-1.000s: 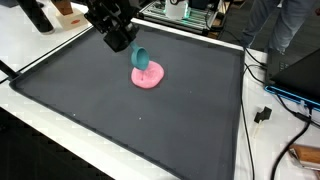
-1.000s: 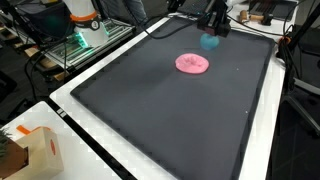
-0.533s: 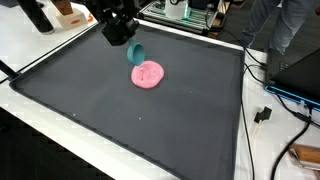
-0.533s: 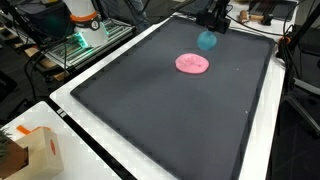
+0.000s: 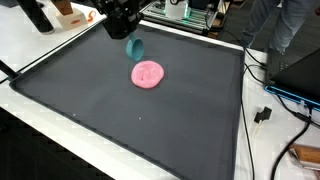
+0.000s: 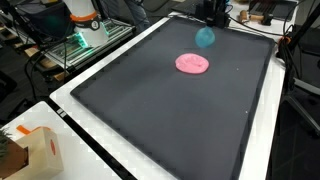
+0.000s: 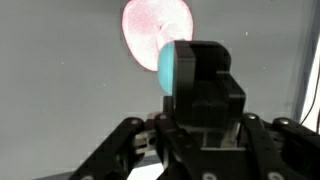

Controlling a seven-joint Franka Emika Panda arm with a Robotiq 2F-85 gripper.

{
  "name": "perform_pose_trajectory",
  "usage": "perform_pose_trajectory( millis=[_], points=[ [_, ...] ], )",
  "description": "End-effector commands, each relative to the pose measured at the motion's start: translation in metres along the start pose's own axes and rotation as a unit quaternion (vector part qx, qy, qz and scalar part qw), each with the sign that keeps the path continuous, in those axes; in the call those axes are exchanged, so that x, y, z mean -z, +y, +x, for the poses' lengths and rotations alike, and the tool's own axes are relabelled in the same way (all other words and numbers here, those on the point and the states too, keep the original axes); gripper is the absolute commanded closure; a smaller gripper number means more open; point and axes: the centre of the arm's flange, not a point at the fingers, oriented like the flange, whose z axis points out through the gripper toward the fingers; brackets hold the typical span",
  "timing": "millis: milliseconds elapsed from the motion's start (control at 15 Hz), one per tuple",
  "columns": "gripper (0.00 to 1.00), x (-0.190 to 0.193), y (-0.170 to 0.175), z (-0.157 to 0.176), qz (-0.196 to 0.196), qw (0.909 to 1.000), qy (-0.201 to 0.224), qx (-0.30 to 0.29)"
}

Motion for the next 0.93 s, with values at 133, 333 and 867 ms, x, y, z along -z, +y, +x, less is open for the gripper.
perform_pose_trajectory(
  millis=[133, 333, 867],
  points=[
    [0.75, 0.007, -0.007, -0.015, -0.018, 0.9998, -0.005, -0.007],
    [0.50, 0.005, -0.007, -0.002, -0.005, 1.0000, 0.002, -0.001],
    [0.50, 0.005, -0.006, -0.001, -0.004, 1.0000, 0.002, -0.001]
  ],
)
